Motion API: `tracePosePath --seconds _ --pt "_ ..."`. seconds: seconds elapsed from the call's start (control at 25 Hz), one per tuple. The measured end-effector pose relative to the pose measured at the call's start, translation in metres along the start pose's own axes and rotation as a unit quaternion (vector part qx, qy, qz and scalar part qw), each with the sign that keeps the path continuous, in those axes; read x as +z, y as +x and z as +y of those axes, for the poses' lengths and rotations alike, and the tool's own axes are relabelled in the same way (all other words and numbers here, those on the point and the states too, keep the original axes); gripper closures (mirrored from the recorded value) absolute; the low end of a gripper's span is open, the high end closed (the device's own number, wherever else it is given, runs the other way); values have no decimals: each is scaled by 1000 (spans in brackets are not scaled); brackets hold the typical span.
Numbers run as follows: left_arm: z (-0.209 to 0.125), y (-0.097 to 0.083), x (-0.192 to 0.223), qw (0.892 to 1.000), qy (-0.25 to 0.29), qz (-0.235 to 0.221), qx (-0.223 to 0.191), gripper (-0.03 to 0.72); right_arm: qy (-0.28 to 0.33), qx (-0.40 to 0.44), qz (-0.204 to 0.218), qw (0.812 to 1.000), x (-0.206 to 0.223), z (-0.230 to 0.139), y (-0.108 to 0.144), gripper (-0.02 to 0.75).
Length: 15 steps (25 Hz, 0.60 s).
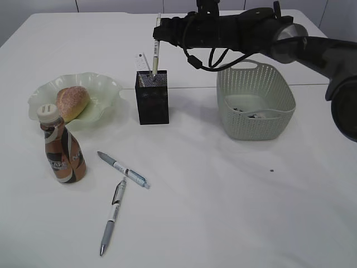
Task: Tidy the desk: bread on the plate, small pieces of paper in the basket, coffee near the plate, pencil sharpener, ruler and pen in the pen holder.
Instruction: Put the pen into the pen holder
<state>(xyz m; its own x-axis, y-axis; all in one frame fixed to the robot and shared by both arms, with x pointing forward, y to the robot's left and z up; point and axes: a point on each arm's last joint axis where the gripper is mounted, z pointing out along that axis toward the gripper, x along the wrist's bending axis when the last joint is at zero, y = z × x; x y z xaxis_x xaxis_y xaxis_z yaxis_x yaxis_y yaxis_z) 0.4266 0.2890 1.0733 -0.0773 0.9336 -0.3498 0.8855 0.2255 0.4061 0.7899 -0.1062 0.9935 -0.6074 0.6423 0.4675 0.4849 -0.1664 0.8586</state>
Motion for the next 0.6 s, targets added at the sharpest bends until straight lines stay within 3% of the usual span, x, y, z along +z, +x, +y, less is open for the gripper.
tracePosePath --seconds 0.36,0.48,0.6 --pt "0 0 0 1000 0 0 0 434 10 -4 -4 1000 3 -9 -6 631" --pt "0 0 0 1000 0 0 0 434 10 -9 -5 1000 3 -9 -6 595" --pt "0 0 0 1000 0 0 0 434 10 -10 -5 1000 3 -9 -6 512"
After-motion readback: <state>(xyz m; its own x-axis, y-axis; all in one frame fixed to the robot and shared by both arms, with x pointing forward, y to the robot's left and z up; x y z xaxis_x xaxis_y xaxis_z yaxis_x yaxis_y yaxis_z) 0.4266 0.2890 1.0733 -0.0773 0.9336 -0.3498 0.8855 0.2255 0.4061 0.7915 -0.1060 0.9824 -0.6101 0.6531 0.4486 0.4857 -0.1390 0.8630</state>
